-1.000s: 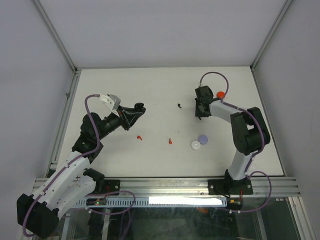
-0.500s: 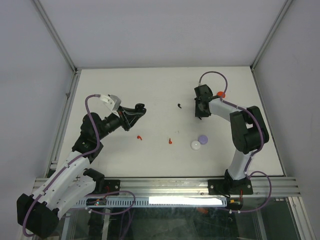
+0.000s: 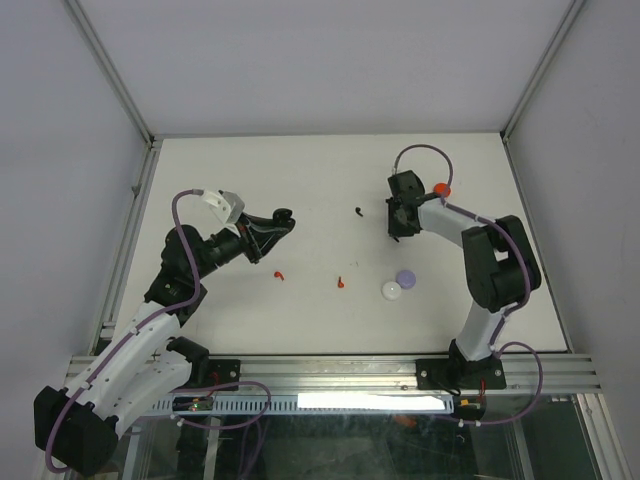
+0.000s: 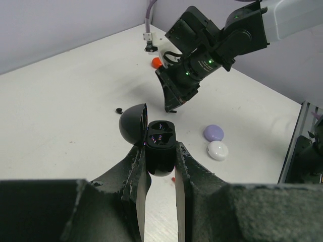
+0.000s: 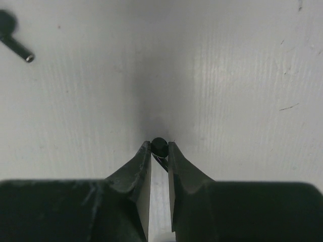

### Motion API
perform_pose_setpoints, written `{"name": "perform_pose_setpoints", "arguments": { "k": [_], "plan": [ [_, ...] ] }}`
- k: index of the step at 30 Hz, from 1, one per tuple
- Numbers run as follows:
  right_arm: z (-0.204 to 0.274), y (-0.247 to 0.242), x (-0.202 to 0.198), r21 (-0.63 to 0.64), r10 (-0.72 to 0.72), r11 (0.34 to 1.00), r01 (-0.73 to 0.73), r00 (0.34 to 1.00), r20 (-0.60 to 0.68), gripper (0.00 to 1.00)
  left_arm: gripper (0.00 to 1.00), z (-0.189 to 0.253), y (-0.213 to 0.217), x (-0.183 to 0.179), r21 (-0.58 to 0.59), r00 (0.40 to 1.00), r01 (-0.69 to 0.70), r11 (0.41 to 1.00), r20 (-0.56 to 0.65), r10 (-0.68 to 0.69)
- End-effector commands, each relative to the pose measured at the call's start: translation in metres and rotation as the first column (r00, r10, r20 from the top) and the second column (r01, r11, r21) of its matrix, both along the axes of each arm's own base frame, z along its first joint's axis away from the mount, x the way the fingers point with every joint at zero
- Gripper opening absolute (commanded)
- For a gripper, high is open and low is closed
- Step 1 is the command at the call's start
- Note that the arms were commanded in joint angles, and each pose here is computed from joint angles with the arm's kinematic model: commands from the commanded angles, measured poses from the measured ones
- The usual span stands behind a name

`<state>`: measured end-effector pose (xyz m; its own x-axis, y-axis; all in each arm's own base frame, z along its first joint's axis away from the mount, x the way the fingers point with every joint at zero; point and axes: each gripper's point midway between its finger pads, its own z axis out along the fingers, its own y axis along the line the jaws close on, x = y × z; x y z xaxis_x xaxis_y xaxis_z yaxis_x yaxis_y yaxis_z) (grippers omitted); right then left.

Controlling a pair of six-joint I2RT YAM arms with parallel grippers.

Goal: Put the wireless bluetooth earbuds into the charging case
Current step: Pick up the earbud from the center of the board.

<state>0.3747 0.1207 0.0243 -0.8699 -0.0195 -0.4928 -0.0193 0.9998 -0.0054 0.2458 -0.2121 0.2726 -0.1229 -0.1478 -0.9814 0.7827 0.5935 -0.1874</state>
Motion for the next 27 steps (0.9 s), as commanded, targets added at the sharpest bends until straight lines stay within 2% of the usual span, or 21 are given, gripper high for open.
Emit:
{"name": "perform_pose_setpoints", "arguments": {
  "k": [1,7,15,21,27],
  "plan": [
    [0.053,0.03,0.002,0.107,0.072,0.99,-0.089,0.986,0.148,0.09,0.0,0.03,-0.003,-0.008,-0.015,0.986,0.061,0.998,0.156,-0.058],
    [0.12,0.069,-0.009,0.235,0.123,0.948,-0.214,0.929,0.35,0.09,0.0,0.029,-0.01,-0.01,-0.031,0.979,0.112,0.993,0.173,-0.105],
    [0.208,0.114,-0.043,0.363,0.163,0.823,-0.436,0.795,0.584,0.09,0.0,0.039,-0.019,-0.012,-0.105,0.971,0.169,0.98,0.188,-0.148],
    [0.267,0.136,-0.078,0.441,0.128,0.68,-0.586,0.687,0.715,0.09,0.0,0.05,-0.017,-0.013,-0.164,0.967,0.166,0.972,0.222,-0.127],
    [0.315,0.154,-0.114,0.451,0.091,0.508,-0.734,0.566,0.82,0.09,0.0,0.068,-0.012,-0.023,-0.18,0.937,0.181,0.967,0.331,-0.114]
  ]
}}
